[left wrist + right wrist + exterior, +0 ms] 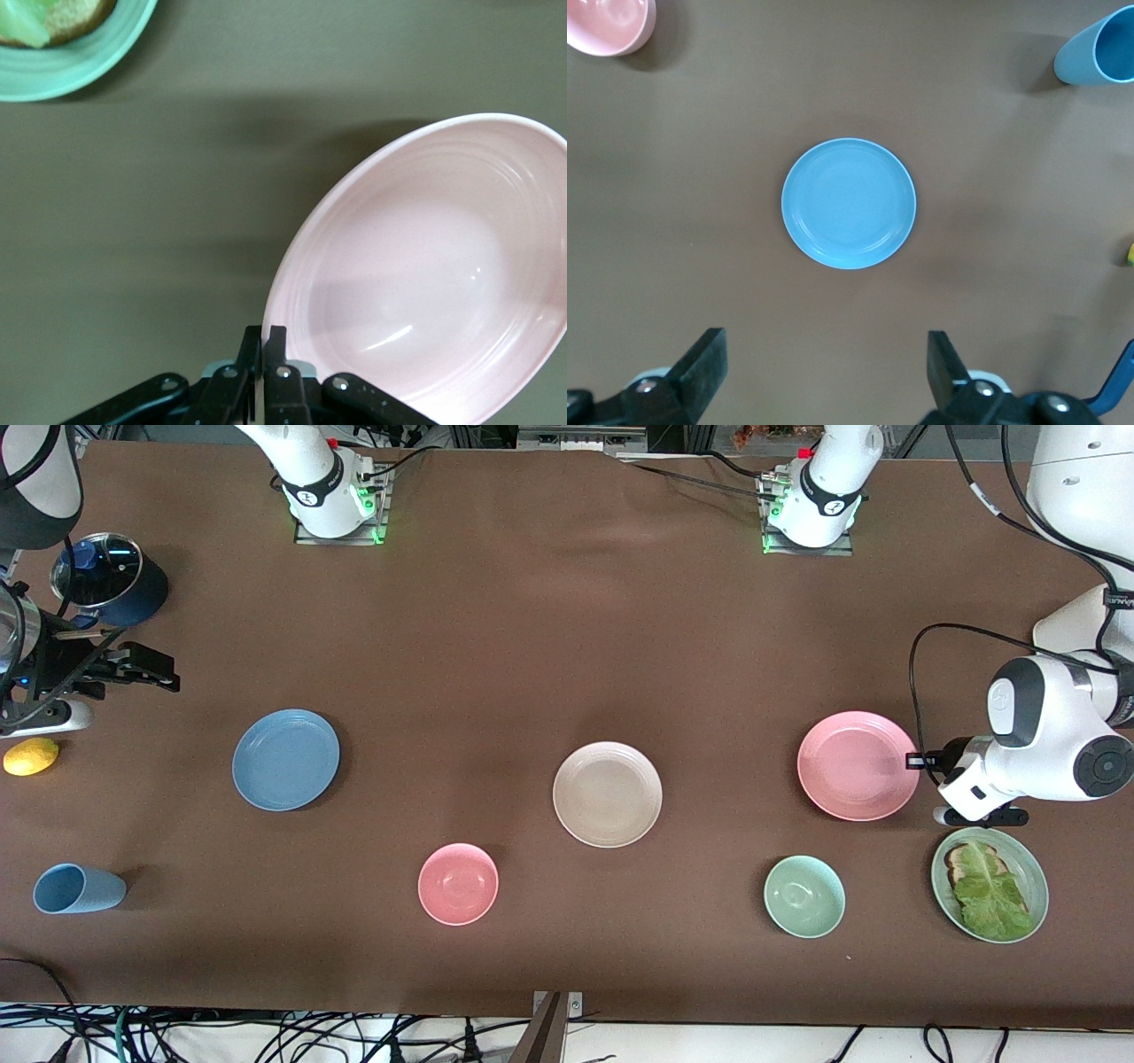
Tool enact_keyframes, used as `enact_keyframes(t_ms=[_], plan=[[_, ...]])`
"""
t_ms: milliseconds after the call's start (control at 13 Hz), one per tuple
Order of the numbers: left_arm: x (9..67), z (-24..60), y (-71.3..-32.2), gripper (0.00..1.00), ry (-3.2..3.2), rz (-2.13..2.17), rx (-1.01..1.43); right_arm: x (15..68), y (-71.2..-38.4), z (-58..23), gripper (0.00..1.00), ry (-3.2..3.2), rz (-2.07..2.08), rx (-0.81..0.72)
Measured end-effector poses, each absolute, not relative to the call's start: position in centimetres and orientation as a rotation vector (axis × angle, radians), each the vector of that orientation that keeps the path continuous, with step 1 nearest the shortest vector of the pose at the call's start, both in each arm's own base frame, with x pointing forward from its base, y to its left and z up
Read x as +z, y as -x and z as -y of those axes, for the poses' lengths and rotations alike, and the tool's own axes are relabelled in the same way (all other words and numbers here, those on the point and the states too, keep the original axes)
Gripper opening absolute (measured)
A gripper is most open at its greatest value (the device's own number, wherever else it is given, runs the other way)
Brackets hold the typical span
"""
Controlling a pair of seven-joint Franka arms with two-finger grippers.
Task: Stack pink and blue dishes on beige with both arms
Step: 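Close the left gripper on the pink plate rim, then carry the pink plate onto the beige plate while the right gripper reaches the blue plate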
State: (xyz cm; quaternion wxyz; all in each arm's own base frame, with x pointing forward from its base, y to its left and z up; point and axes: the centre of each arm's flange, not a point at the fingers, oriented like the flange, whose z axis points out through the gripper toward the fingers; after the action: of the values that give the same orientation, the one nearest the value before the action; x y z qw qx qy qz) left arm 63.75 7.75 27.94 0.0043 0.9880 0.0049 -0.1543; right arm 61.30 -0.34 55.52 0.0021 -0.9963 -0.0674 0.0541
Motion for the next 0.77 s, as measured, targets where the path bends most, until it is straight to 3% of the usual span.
enact_keyframes(t_ms=[385, 769], plan=[[32.5, -2.6, -65.2, 0.05, -3.062, -0.053, -0.480, 53.1, -62.5, 1.4, 1.00, 3.108, 0.366, 0.195], [33.5, 7.5, -65.1, 0.05, -3.054, -0.194, -0.479, 48.6, -64.0, 2.4, 0.99, 3.095, 0.373, 0.271]])
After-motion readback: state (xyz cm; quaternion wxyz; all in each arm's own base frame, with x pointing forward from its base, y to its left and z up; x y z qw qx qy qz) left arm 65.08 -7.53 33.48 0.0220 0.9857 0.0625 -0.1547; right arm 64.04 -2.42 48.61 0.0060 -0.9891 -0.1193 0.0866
